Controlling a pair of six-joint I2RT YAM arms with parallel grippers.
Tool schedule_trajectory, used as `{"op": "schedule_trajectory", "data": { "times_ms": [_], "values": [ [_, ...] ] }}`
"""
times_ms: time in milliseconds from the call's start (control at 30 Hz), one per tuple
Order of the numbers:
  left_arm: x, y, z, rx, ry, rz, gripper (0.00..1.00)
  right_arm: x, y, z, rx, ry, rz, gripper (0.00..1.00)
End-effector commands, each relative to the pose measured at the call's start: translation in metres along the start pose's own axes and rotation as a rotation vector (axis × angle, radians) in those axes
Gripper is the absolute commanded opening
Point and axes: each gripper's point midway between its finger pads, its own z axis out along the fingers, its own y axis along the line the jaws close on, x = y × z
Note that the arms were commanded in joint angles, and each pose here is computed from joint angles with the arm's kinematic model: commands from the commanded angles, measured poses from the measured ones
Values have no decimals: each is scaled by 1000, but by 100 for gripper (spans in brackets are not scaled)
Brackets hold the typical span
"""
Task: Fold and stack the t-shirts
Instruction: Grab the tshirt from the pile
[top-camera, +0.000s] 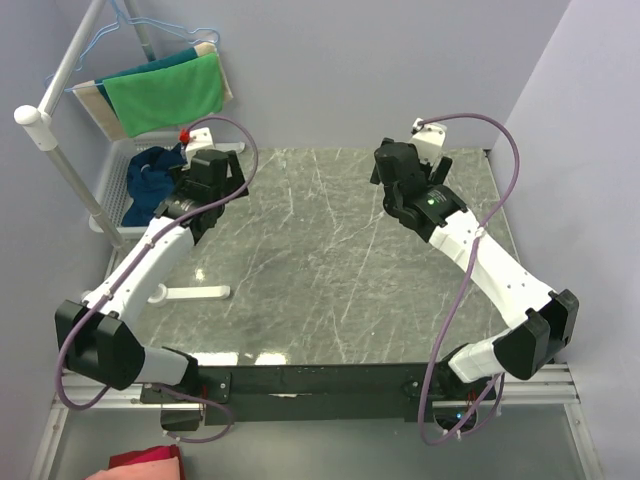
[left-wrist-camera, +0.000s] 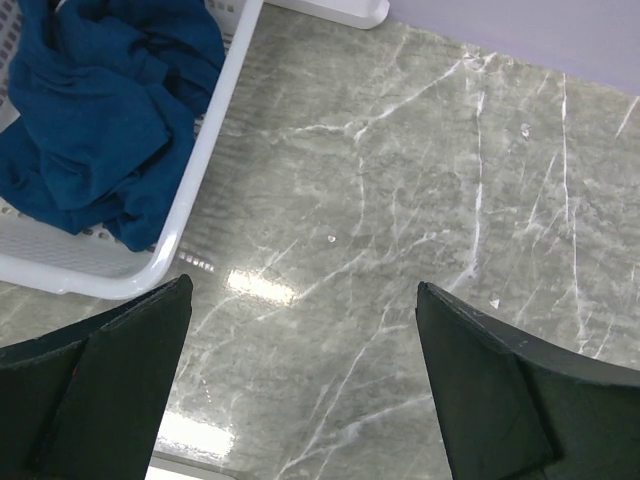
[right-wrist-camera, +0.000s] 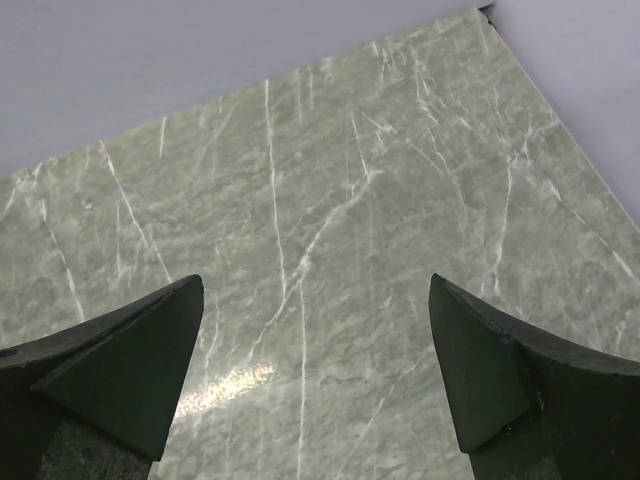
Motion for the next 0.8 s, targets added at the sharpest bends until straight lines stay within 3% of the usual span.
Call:
{"op": "schedule_trajectory", "data": {
  "times_ms": [0, 300, 433, 567, 767],
  "values": [
    [-22, -10, -7, 29, -52, -19, 100, -9, 3, -4, -2, -8, 49, 100],
    [-25, 4, 20, -185, -21, -31, 97, -8, 7, 2, 51, 29, 54, 100],
    [-30, 2, 36, -194, 17, -98, 94, -6, 5, 6, 98, 48, 41, 100],
    [-26, 32, 73, -275, 106, -174, 89, 6, 8, 7, 85, 82, 32, 100],
    [-48, 60, 107, -362, 90, -249, 88, 27, 19, 9, 5, 125, 32, 98]
  ]
}}
